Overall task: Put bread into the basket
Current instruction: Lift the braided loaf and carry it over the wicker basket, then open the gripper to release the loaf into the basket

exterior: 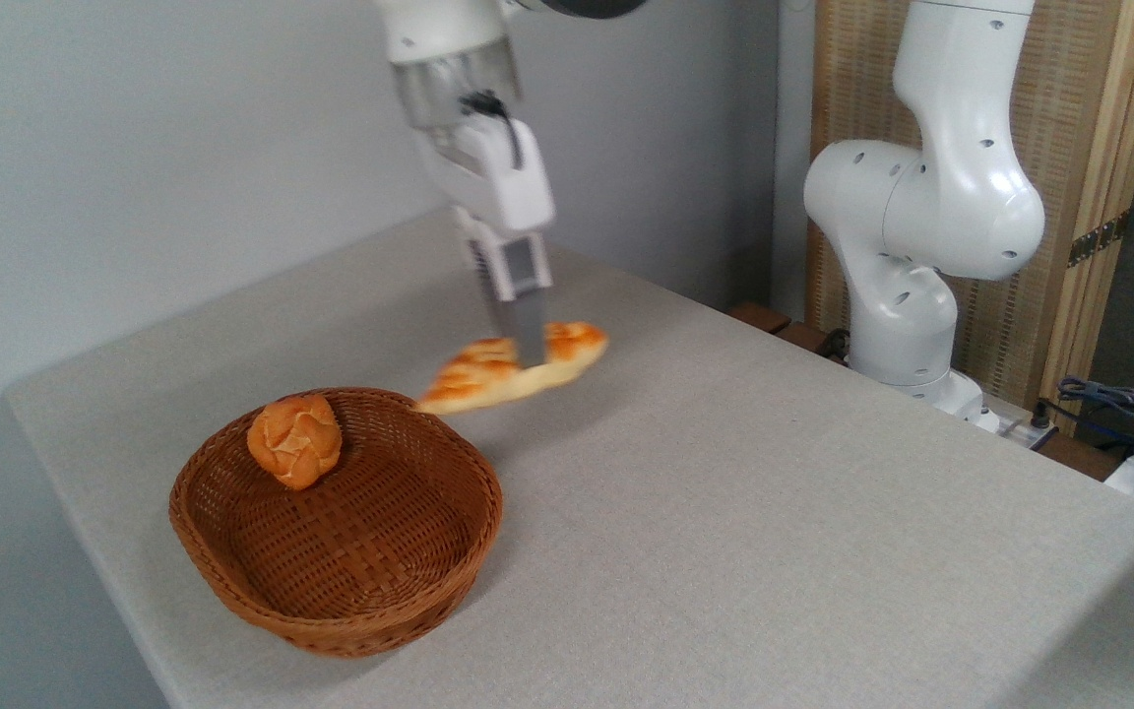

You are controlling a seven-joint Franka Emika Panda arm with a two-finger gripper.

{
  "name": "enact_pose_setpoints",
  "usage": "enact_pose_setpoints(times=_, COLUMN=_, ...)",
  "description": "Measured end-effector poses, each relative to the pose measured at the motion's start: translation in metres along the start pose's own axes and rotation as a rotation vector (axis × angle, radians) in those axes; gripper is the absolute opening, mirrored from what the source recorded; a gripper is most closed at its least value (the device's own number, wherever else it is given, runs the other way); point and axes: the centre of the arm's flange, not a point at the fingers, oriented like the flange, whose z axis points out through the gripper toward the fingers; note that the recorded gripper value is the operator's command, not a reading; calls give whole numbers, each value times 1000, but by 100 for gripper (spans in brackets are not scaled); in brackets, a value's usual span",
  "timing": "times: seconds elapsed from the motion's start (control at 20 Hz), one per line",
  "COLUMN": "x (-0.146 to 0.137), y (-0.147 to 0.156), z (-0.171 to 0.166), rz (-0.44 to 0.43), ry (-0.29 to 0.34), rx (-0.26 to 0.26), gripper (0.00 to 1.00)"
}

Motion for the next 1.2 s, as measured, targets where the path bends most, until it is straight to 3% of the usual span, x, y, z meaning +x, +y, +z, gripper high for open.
enact_pose_setpoints(times=0.05, x=10, y=-12, z=1, rz=8, ry=30, rx=44, gripper=34)
enact_pose_setpoints(times=0.15, x=24, y=-28, z=12, rz=25, ry=59, rx=103, gripper=53)
enact_pose_setpoints(times=0.25, x=33, y=-39, z=27, rz=45, ry=55, rx=132, gripper=88)
enact_pose_setpoints(times=0.3, x=37, y=-42, z=34, rz=56, ry=47, rx=141, gripper=98)
enact_pose_setpoints(times=0.55, x=54, y=-50, z=54, rz=102, ry=50, rx=191, gripper=100)
enact_pose_setpoints(times=1.2, x=54, y=-53, z=50, rz=76, ry=60, rx=199, gripper=100)
